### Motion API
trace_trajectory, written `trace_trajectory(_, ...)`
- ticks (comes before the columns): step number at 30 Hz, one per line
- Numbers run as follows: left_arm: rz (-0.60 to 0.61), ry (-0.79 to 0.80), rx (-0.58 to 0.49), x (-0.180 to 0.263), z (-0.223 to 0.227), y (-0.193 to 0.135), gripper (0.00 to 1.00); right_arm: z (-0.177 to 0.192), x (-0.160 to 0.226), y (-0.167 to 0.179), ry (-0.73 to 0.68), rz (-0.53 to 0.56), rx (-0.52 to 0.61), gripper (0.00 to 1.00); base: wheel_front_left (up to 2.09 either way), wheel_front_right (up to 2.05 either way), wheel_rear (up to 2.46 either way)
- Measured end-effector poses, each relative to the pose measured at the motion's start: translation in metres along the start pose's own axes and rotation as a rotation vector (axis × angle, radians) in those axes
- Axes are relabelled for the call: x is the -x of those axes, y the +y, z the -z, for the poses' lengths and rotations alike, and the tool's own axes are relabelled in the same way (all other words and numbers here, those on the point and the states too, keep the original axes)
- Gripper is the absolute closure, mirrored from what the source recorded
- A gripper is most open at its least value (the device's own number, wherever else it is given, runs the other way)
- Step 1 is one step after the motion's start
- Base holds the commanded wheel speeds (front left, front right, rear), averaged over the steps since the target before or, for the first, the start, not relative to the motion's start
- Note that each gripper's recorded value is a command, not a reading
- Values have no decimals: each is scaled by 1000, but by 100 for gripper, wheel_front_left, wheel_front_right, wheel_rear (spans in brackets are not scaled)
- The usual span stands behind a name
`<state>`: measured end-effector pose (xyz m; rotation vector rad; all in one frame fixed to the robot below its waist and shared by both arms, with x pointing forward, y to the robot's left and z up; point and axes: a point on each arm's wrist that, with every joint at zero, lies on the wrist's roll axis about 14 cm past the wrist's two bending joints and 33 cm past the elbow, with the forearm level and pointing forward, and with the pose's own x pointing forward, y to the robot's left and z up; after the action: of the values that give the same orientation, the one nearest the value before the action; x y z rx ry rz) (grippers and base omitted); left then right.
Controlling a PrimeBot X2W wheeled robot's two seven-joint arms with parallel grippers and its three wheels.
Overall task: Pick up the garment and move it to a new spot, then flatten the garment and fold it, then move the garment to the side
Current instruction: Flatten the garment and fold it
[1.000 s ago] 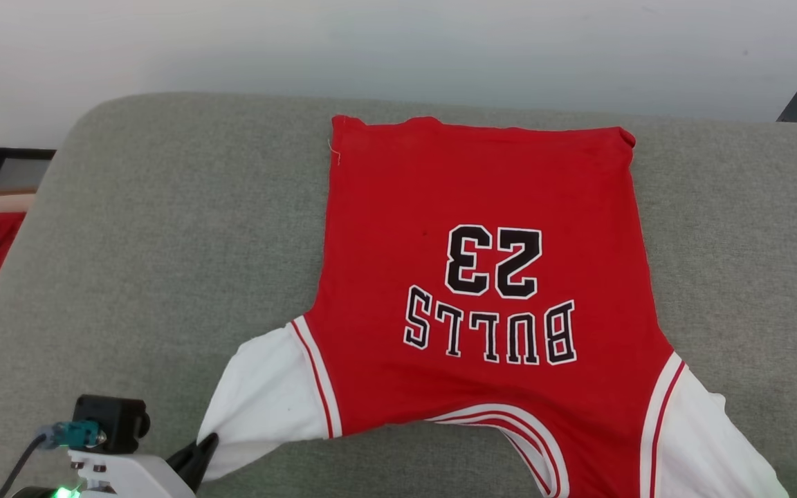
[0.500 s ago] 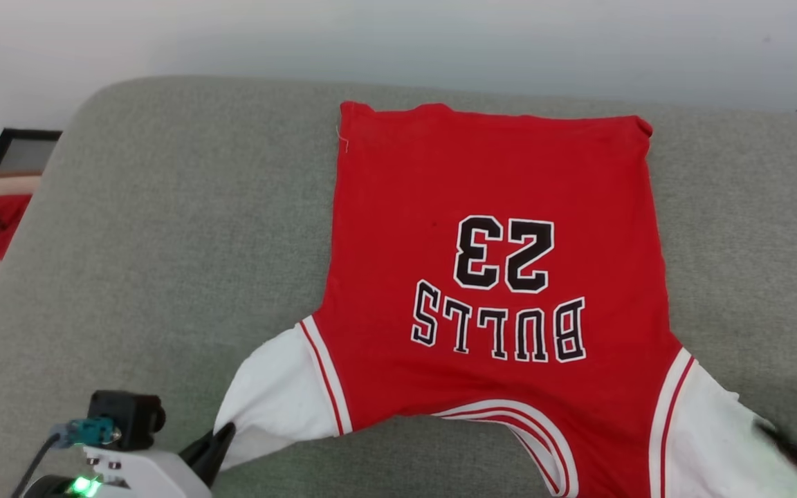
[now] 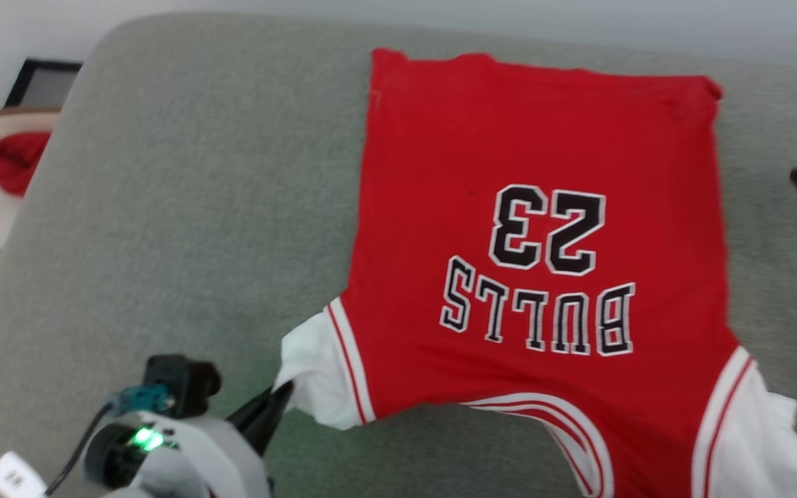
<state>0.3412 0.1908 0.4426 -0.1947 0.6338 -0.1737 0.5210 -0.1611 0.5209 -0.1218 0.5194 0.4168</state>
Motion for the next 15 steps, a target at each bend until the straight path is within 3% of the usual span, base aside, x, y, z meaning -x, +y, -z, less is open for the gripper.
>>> trace_trajectory(8,27,12,16,-15,5,-3,100,2,-78,-22,123,37,-30,0,0,0,0)
trace_trajectory(15,15,44,34,-25,16,4,100,23,-138,-18,262,22,-93,0,0,0,0)
